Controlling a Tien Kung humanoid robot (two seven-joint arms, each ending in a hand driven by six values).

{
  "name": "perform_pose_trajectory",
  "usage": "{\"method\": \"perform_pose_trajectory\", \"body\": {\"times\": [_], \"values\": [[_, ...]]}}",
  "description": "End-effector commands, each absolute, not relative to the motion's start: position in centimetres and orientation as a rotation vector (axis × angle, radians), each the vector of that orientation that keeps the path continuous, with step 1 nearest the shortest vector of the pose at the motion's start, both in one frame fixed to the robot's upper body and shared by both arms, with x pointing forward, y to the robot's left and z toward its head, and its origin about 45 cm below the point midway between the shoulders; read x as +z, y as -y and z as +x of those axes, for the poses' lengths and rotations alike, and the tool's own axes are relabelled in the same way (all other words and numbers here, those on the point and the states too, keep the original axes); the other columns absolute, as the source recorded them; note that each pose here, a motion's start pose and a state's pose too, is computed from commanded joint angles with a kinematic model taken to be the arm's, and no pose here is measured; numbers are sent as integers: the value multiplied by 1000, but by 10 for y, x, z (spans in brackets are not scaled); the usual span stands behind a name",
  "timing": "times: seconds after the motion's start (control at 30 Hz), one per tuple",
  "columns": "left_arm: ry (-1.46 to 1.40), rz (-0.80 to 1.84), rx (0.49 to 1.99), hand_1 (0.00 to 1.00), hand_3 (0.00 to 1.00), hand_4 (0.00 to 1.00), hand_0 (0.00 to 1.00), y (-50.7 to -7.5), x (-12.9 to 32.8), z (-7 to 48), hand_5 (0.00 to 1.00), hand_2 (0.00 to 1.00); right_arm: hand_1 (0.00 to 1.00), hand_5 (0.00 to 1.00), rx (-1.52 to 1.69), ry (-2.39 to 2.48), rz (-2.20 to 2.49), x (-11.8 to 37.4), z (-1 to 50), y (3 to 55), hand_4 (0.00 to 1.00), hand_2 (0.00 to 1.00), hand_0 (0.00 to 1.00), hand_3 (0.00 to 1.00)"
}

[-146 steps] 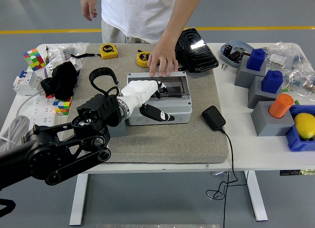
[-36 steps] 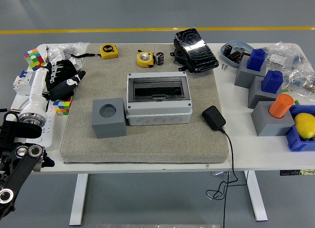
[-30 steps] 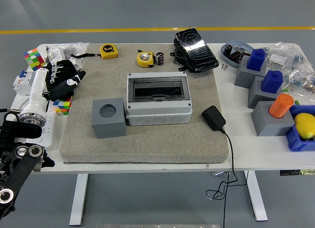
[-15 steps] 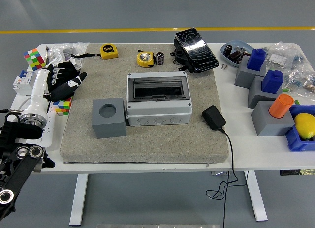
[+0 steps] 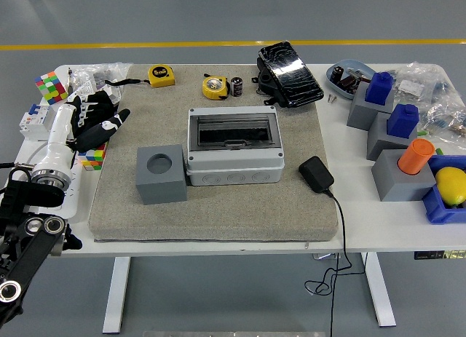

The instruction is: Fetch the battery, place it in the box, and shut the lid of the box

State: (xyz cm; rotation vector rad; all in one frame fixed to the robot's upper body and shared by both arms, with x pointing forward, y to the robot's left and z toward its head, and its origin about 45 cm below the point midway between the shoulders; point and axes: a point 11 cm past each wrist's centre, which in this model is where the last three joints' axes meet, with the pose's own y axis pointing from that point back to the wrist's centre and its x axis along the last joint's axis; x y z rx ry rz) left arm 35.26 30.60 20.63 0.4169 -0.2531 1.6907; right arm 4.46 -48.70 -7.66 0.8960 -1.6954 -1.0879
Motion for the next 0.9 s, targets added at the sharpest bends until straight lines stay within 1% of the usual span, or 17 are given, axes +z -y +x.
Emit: {"method": "perform_pose_trajectory", "body": {"times": [0.9], "values": [[248, 416, 1686, 715, 737, 933, 688, -306, 205, 351, 425, 681, 645, 548, -1086, 1696, 887, -77, 41, 488, 982, 665, 626, 572]]}}
